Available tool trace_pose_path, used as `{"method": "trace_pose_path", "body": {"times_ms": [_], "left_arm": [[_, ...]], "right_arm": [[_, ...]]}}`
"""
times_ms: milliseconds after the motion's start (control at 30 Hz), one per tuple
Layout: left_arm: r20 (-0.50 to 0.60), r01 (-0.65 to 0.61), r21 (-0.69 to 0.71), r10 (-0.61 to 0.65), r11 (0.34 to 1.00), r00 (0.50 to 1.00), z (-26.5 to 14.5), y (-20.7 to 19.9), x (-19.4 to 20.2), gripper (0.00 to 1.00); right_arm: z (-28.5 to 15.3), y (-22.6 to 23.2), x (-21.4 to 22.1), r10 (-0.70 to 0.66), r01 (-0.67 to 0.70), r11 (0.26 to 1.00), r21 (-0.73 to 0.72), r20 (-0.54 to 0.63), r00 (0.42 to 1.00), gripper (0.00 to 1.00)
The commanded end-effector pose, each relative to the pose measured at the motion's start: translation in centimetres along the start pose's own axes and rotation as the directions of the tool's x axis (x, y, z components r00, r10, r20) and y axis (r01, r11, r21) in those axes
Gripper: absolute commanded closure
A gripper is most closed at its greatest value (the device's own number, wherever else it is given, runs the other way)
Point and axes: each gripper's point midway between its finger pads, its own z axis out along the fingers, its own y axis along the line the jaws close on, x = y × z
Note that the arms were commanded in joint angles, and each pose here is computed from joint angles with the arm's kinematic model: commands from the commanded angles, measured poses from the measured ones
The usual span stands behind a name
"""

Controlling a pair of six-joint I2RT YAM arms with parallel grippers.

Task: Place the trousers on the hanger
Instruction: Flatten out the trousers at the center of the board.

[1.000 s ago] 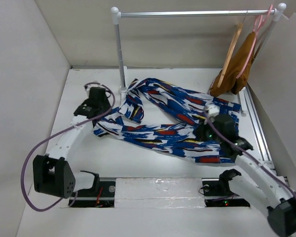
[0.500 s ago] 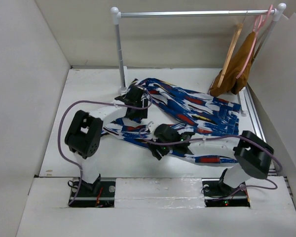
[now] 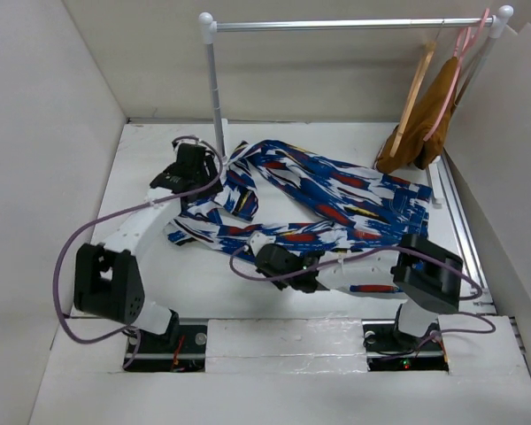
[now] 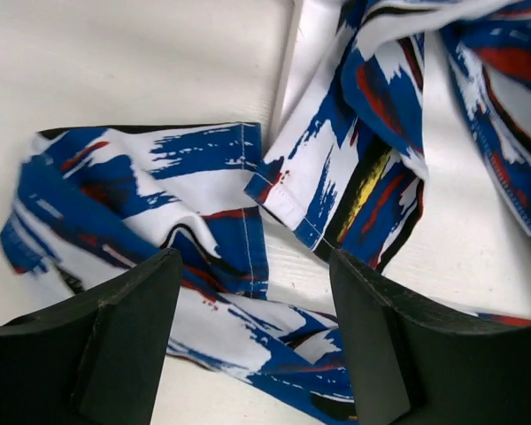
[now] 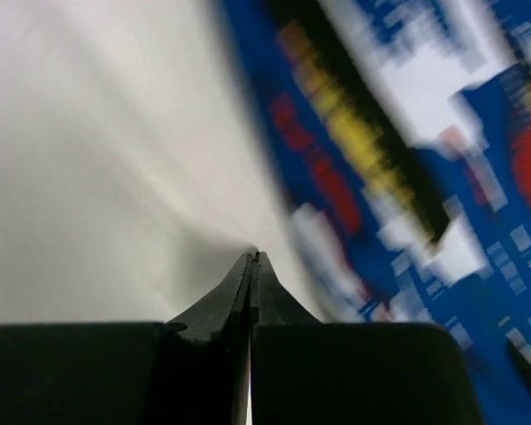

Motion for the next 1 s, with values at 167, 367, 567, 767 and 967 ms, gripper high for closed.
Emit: {"method": "trace_pose_path", "body": {"times_ms": [167, 367, 567, 767, 967], "left_arm": [[0.092, 0.212, -0.205, -0.197, 0.955, 0.976, -3.2, 7.4, 1.3, 0.34], [0.126, 0.548, -0.159, -0.534, 0.821, 0.836, -2.9, 14.4, 3.0, 0.28], [0.064, 0.676, -0.152, -0.675, 0.721, 0.735, -1.5, 16.7, 6.1, 0.23], [-0.075, 0.737, -0.136, -0.748, 0.663, 0.659, 1.7, 15.2, 9.7, 0.28], [-0.076, 0.783, -0.077, -0.787, 0.617, 0.612, 3.3, 14.5, 9.0, 0.75]], "right_arm": [[-7.4, 6.5, 6.2, -0.114, 0.105, 0.978, -0.181, -0.043, 0.993, 1.0], [-6.5, 2.3, -0.6, -0.123, 0.13, 0.987, -0.095, 0.081, 0.989, 0.46], [-1.3, -0.7, -3.1, -0.119, 0.119, 0.992, -0.035, 0.018, 0.993, 0.34], [1.2, -2.7, -2.0, -0.1, 0.101, 0.995, 0.021, -0.049, 0.994, 0.4], [1.2, -3.2, -1.7, -0.063, 0.066, 0.996, 0.06, -0.049, 0.997, 1.0]]}}
